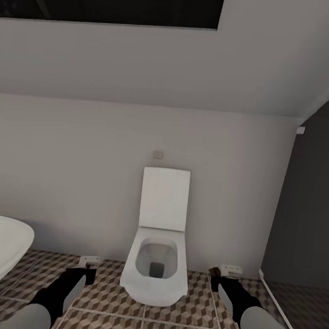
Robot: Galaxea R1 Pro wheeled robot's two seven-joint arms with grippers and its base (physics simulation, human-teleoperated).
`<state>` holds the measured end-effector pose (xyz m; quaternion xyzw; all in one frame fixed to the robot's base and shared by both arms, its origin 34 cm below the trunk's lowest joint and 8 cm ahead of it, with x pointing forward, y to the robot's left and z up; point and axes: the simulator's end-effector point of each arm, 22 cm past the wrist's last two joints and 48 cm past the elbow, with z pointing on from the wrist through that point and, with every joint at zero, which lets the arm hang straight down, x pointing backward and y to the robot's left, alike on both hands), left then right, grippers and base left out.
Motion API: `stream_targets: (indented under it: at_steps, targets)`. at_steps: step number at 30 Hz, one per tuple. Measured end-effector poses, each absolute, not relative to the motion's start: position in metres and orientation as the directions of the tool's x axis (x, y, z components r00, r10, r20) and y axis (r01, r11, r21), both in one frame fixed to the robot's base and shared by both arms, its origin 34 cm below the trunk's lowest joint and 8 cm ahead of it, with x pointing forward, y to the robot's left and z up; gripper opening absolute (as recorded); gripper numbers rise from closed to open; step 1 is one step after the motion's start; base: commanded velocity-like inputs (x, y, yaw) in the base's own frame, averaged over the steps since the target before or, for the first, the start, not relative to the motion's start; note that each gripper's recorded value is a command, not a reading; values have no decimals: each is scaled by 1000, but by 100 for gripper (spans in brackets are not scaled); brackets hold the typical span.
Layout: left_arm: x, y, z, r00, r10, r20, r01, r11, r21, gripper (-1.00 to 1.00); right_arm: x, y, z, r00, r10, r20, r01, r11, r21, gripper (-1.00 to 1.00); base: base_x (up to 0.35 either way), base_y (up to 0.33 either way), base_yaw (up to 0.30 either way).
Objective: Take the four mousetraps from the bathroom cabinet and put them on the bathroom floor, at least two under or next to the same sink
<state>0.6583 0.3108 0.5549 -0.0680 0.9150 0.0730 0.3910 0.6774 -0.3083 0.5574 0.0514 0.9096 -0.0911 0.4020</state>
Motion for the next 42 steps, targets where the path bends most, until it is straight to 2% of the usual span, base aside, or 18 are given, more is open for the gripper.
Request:
stream_targets:
  at_steps: [17, 27, 42]
  targets:
    - [650, 310, 518, -684, -71, -726, -182, 980, 76, -100, 660, -309, 512, -713, 24, -701, 161, 978, -131, -100, 0, 0, 0]
    - [645, 310, 496, -683, -73, -727, -183, 980, 73, -100, 629, -309, 468, -814, 32, -581, 142, 979, -145, -100, 0, 0, 0]
    - [636, 310, 463, -683, -73, -727, -183, 980, 73, -100, 621, -309, 435, -811, 32, -584, 143, 979, -145, -100, 0, 0, 0]
